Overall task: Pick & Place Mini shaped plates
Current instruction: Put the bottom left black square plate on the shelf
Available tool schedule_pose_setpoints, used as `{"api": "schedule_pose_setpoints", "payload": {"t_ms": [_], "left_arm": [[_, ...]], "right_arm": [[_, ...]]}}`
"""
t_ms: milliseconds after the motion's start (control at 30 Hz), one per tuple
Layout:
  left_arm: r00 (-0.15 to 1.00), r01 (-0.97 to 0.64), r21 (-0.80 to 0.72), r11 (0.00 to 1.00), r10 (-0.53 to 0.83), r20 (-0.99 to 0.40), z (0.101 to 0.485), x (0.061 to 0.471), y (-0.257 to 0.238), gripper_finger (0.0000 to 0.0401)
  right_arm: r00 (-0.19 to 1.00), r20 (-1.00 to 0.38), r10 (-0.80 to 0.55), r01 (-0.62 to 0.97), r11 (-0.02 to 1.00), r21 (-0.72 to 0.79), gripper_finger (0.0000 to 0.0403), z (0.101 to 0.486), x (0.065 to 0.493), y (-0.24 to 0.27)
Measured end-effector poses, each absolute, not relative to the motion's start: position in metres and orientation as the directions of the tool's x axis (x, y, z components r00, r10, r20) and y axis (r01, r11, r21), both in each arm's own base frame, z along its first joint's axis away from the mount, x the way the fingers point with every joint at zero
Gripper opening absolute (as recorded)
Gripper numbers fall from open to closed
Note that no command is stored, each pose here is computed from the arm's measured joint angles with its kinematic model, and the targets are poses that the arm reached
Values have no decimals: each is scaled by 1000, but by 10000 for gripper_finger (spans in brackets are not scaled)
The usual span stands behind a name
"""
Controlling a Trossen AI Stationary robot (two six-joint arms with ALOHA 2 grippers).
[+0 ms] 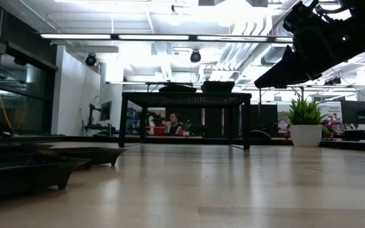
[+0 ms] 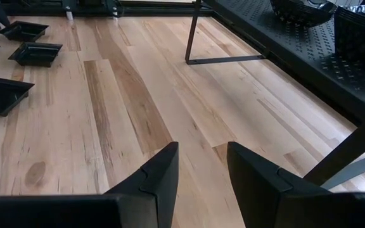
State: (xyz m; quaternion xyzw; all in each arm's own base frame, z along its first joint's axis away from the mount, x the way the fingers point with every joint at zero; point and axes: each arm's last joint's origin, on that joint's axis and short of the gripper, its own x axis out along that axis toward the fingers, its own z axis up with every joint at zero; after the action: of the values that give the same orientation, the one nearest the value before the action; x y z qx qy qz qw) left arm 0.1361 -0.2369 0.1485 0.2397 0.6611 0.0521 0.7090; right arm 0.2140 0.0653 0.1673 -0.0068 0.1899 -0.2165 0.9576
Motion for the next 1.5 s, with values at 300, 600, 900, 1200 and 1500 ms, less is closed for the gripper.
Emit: {"api": "schedule_pose_setpoints", "payload": {"t_ms": [300, 600, 900, 1200, 1500], "left_arm": [[133, 224, 416, 881, 395, -909, 144, 135, -235, 83], [120, 229, 422, 877, 405, -906, 141, 134, -232, 83], [131, 225, 422, 878, 402, -906, 132, 131, -227, 83], [136, 226, 428, 875, 407, -903, 132, 131, -226, 83], [137, 226, 431, 874, 410, -902, 131, 131, -226, 83]], "right_arm": [[834, -361, -416, 411, 907, -95, 129, 167, 214, 65], [834, -360, -418, 414, 906, -92, 129, 167, 214, 65], [835, -358, -417, 417, 905, -82, 129, 168, 214, 65], [834, -354, -424, 424, 902, -84, 129, 168, 214, 65], [834, -353, -424, 424, 902, -83, 129, 168, 214, 65]]}}
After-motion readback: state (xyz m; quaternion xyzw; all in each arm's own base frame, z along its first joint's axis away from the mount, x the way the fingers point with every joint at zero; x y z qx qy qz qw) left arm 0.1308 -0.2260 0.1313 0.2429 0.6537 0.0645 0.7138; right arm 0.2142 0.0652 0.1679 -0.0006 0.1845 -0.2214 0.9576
